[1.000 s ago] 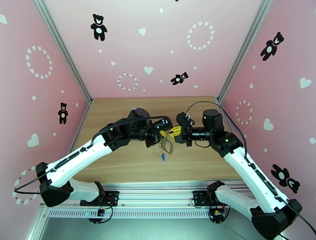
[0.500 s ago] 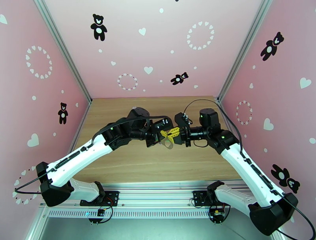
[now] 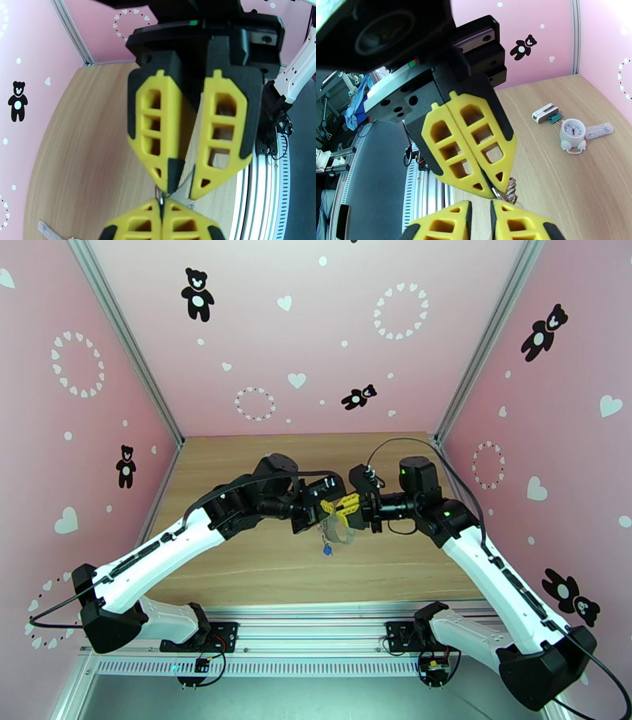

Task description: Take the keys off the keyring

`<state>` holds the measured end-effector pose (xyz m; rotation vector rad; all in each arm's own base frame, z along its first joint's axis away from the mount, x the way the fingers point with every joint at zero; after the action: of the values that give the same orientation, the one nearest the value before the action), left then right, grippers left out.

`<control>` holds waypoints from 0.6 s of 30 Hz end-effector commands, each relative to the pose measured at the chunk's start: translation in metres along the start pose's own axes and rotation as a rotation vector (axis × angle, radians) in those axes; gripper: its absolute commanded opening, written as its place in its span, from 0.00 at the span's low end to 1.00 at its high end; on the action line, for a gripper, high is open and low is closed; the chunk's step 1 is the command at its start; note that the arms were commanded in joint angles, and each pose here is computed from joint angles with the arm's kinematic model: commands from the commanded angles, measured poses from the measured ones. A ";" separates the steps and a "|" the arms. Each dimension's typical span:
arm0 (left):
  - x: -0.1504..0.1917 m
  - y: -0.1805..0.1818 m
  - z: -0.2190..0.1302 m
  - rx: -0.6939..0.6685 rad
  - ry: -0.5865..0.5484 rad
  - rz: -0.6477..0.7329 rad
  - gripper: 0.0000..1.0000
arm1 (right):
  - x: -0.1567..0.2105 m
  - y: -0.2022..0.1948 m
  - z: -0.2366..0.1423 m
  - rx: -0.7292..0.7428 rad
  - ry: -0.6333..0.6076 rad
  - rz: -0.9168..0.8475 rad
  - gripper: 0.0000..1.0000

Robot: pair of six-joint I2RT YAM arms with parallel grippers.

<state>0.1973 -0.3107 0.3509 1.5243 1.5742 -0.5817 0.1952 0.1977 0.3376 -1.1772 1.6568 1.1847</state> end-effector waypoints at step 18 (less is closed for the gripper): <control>-0.028 -0.014 -0.013 0.097 -0.146 0.073 0.00 | -0.010 0.000 -0.003 -0.085 -0.015 0.048 0.22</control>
<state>0.1887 -0.3144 0.3532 1.5680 1.5222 -0.6529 0.1975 0.1952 0.3401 -1.1711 1.6639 1.2527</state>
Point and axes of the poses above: each hand's point on the last joint's axis, 136 mm out from that joint toward the fingers, its own z axis out along the fingers, its own y axis along the line the jaws close on, x = y × z, the point moved 5 cm from there along -z, back along the fingers, and after that the axes turned 5 degrees about z, right-handed, at the moved point
